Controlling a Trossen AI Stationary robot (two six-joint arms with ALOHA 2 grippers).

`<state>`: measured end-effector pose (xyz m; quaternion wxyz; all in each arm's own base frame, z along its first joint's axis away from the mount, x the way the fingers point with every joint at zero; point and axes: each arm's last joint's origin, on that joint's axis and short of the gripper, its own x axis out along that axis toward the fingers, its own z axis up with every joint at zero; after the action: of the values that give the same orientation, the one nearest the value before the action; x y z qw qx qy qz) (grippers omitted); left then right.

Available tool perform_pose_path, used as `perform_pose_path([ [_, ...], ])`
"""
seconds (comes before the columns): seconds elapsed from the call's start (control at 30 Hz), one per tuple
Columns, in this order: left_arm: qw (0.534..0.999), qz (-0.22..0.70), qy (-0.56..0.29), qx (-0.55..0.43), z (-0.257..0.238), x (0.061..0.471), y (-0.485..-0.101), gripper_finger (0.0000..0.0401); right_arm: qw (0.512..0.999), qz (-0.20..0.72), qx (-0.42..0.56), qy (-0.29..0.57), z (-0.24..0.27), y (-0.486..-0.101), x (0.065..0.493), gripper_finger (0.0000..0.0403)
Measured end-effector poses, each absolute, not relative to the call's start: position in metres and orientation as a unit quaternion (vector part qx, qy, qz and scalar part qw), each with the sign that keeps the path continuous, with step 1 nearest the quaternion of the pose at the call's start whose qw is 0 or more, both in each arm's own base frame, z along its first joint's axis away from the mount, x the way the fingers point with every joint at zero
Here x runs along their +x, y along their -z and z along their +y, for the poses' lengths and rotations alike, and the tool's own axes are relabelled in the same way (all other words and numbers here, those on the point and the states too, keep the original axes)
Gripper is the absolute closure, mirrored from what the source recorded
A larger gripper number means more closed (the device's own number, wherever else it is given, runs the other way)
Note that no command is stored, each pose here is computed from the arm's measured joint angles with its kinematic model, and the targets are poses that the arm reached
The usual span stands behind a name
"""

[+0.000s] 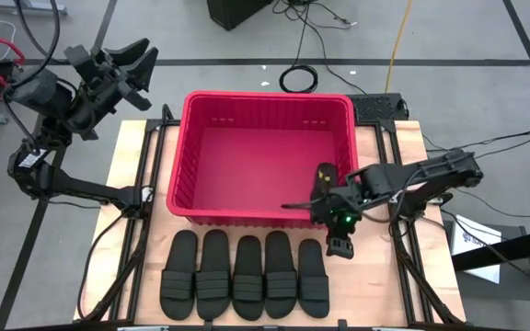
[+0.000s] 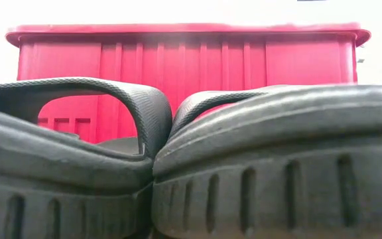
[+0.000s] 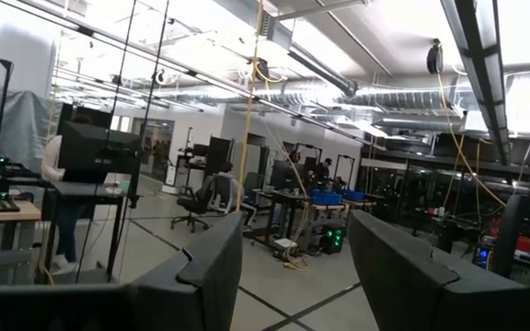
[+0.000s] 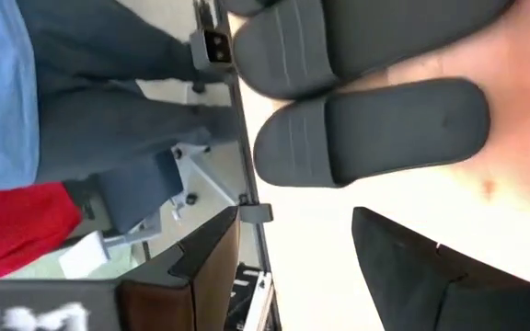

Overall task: Pick and place slides into bin
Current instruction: Put the black slide into the red bin

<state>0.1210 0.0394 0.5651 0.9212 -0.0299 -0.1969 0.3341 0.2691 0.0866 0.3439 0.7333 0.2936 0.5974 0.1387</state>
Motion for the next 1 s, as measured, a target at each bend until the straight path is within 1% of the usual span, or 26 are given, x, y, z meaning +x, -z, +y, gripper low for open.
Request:
perform_pose_path([
  [0.17, 0.926, -0.198, -0.321, -0.029, 0.039, 0.122, -0.565, 0.0201, 0.708, 0.603, 0.332, -0.159, 0.091, -0.306, 0.274, 0.0202],
  [0.3, 0.927, -0.199, -0.315, -0.032, 0.039, 0.122, -0.565, 0.0201, 0.708, 0.571, 0.361, -0.204, 0.097, -0.284, 0.281, 0.0202],
  [0.4, 0.928, -0.200, -0.311, -0.036, 0.038, 0.122, -0.565, 0.0201, 0.708, 0.560, 0.386, -0.187, 0.100, -0.260, 0.286, 0.0202],
  [0.5, 0.930, -0.199, -0.307, -0.039, 0.038, 0.122, -0.565, 0.0201, 0.713, 0.535, 0.408, -0.198, 0.103, -0.257, 0.286, 0.0202],
  [0.63, 0.931, -0.198, -0.306, -0.039, 0.038, 0.123, -0.564, 0.0201, 0.695, 0.566, 0.402, -0.188, 0.112, -0.240, 0.279, 0.0202],
  [0.73, 0.931, -0.194, -0.307, -0.037, 0.038, 0.123, -0.564, 0.0201, 0.708, 0.555, 0.394, -0.189, 0.115, -0.242, 0.278, 0.0202],
  [0.83, 0.932, -0.191, -0.307, -0.037, 0.039, 0.125, -0.563, 0.0201, 0.708, 0.569, 0.383, -0.172, 0.120, -0.234, 0.274, 0.0202],
  [1.0, 0.933, -0.186, -0.307, -0.037, 0.040, 0.129, -0.562, 0.0201, 0.727, 0.558, 0.369, -0.155, 0.122, -0.235, 0.274, 0.0202],
])
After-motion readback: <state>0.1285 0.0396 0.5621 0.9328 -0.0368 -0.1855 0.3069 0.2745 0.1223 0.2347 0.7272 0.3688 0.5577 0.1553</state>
